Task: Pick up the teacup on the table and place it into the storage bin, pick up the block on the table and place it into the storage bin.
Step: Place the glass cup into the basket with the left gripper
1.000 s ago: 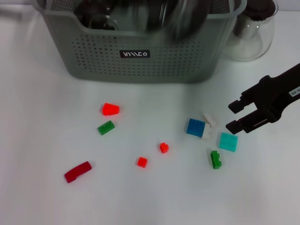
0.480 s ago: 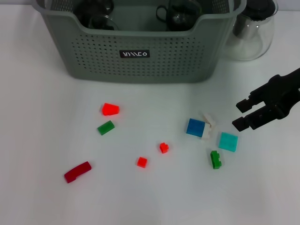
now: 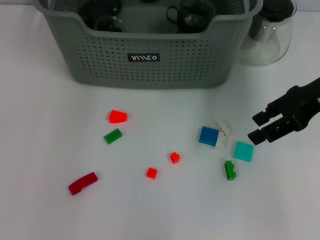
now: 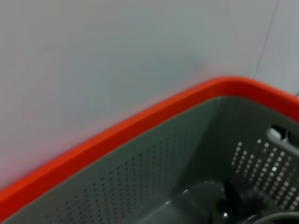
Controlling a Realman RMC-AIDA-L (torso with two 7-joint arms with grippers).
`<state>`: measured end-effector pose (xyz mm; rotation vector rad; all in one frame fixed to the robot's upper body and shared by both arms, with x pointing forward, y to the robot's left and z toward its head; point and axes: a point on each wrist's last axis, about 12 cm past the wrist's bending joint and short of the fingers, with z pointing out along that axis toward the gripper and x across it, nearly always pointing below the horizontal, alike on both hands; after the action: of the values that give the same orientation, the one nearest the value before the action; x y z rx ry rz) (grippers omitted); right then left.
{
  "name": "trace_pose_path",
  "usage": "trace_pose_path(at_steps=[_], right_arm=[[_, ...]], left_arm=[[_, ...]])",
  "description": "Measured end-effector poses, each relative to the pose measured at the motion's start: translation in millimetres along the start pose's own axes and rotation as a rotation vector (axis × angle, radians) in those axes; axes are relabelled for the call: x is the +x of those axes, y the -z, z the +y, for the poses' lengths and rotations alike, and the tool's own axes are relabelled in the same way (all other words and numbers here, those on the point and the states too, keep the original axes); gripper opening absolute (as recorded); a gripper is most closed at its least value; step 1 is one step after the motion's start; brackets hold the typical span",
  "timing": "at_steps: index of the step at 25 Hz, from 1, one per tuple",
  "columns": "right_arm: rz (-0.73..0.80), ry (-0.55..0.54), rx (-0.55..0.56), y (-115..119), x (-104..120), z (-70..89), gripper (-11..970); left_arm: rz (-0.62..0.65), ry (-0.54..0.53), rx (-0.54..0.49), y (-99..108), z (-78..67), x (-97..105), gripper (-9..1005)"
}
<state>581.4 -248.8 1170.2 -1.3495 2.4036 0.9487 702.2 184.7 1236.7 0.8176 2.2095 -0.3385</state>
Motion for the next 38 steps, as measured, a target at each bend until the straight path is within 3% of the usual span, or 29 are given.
trace_pose_path(at_steps=[12, 38], right_arm=[[0.022, -0.013, 0.001, -10, 0, -5.4, 678], [0.02, -0.015, 0.012, -11, 0, -7.1, 678]], left_arm=[[0.027, -0.041, -0.034, -36, -14.2, 22, 50], [0.078, -0.147, -0.081, -56, -37.5, 31, 54]])
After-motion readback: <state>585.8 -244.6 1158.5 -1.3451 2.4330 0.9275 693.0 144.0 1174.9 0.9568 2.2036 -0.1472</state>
